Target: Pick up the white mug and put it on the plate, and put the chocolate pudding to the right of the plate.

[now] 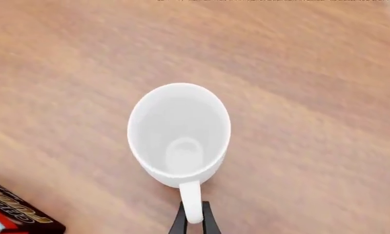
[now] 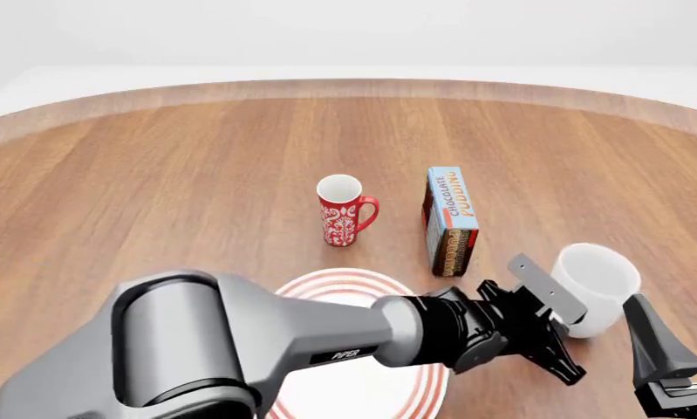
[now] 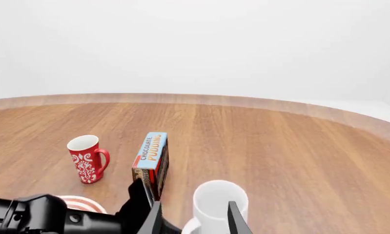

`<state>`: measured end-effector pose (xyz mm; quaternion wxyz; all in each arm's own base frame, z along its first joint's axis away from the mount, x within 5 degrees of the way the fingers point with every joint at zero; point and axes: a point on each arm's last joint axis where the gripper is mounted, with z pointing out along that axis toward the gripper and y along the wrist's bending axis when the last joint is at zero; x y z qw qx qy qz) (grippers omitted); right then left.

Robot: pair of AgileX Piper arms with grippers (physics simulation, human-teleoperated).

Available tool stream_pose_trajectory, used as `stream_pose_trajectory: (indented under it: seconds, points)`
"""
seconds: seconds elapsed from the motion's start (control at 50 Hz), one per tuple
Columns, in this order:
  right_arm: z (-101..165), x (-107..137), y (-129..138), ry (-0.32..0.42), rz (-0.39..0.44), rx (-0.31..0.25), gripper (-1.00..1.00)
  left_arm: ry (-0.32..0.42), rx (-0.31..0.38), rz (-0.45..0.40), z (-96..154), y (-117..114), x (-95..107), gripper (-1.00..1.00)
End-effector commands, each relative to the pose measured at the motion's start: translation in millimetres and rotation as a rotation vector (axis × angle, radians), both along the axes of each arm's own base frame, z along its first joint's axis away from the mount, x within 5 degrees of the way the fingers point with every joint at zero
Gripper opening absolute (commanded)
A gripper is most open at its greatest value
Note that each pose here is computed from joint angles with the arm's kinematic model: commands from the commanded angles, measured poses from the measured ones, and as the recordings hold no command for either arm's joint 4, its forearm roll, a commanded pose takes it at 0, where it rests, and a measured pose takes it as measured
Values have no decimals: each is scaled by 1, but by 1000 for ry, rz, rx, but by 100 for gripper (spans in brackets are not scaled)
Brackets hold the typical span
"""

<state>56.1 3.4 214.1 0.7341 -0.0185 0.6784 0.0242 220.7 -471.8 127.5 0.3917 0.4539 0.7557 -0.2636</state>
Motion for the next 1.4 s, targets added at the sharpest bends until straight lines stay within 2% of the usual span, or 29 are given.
stream_pose_trajectory:
  seconds: [0.02,0.54,0.7,1.2,1.4]
  points:
    - [0,0,0,0,0,0,100,-16,-3,2,6,-1,7,-100]
    - [0,0,0,0,0,-1,100,-51,-5,1,27,14,10,-100]
    - [0,0,0,0,0,0,100,-59,-15,12,36,24,12,-100]
    - [-1,0,0,-6,2,-4,100,-76,-56,15,58,56,-5,-100]
    - [-1,0,0,-8,0,-6,100,-92,-73,44,67,72,3,-100]
